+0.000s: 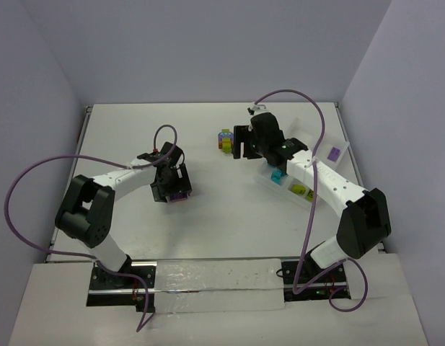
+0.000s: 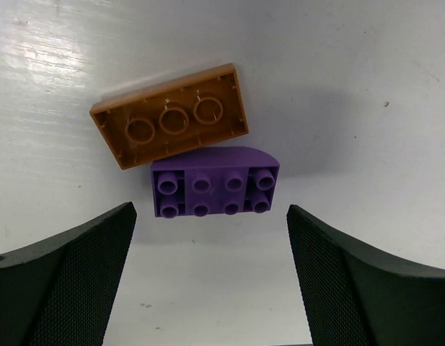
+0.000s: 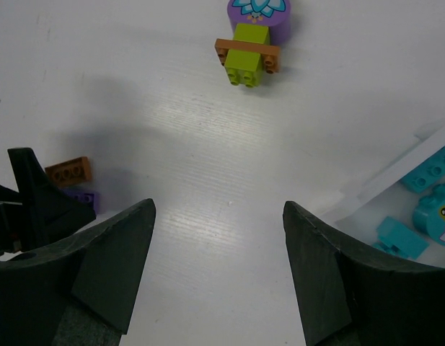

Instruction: Sort the legos into containers by color

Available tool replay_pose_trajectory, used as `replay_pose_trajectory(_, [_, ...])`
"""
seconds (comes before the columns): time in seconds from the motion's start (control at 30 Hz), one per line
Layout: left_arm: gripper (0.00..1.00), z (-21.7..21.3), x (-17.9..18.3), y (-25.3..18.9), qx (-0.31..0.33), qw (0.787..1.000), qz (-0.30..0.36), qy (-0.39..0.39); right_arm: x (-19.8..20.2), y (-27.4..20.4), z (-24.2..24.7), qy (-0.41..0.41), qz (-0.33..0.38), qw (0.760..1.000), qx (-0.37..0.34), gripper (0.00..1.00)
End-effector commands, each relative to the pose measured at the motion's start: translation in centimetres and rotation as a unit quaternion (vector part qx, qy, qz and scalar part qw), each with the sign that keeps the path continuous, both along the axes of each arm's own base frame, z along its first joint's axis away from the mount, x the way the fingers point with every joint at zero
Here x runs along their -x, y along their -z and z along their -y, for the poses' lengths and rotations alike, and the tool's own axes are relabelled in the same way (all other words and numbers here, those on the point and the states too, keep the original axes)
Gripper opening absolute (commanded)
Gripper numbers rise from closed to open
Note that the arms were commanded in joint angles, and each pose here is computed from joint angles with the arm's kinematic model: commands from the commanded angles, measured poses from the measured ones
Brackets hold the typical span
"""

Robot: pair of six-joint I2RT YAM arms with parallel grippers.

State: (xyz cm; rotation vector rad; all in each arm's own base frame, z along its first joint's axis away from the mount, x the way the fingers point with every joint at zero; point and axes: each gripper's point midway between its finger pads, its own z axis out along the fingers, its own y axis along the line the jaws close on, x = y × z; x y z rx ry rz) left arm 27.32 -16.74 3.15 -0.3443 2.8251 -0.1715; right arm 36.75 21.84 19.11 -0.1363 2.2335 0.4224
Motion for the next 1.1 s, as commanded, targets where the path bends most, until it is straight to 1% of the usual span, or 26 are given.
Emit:
replay_pose_trajectory(0.0, [0.91, 1.0, -1.3, -0.3, -0.004, 1.000, 0.018, 0.014, -1.1, -2.9, 1.4, 0.019, 0.043, 0.999, 0.014, 0.79])
replay_pose_trajectory(0.07, [0.91, 1.2, -1.3, 0.0, -0.012, 1.000, 0.013, 0.017, -1.3, -3.2, 1.5, 0.022, 0.046, 0.999, 0.013, 0.79])
replay_pose_trajectory(0.2, [0.89, 1.8, -1.2, 0.2, -0.009, 1.000, 0.010, 0.019, -1.6, -3.0, 1.5, 0.026, 0.041, 0.999, 0.012, 0.79])
replay_pose_trajectory(0.33, [0.86, 2.5, -1.7, 0.3, -0.007, 0.999, 0.018, 0.028, -1.8, -2.8, 1.3, 0.024, 0.037, 0.999, 0.011, 0.79])
replay_pose_trajectory(0.5, [0.86, 4.2, -2.6, 0.2, 0.000, 0.998, 0.028, 0.051, -2.3, -3.1, 1.9, 0.039, 0.038, 0.998, 0.010, 0.79])
replay_pose_trajectory(0.6, [0.88, 6.0, -3.2, -0.1, 0.016, 0.997, 0.033, 0.071, -2.4, -3.3, 3.4, 0.061, 0.032, 0.998, -0.008, 0.79])
replay_pose_trajectory(0.73, [0.94, 7.2, -3.6, -0.5, 0.027, 0.995, 0.037, 0.087, -2.1, -3.5, 5.6, 0.078, 0.030, 0.996, -0.023, 0.79])
replay_pose_trajectory(0.87, [0.98, 7.0, -3.6, -2.6, 0.029, 0.993, 0.058, 0.093, -0.7, -2.5, 6.0, 0.055, 0.018, 0.998, -0.008, 0.79])
replay_pose_trajectory(0.93, [0.98, 6.2, -3.6, -4.8, 0.027, 0.993, 0.083, 0.085, 0.2, -1.7, 5.4, 0.030, 0.010, 0.999, -0.010, 0.79])
replay_pose_trajectory(1.0, [0.98, 5.3, -3.6, -7.5, 0.041, 0.990, 0.112, 0.074, 1.1, -0.1, 4.8, 0.006, -0.010, 1.000, -0.001, 0.79])
replay_pose_trajectory(1.07, [0.98, 4.2, -3.3, -9.5, 0.054, 0.989, 0.127, 0.060, 1.6, 1.0, 4.2, -0.009, -0.027, 1.000, 0.007, 0.79])
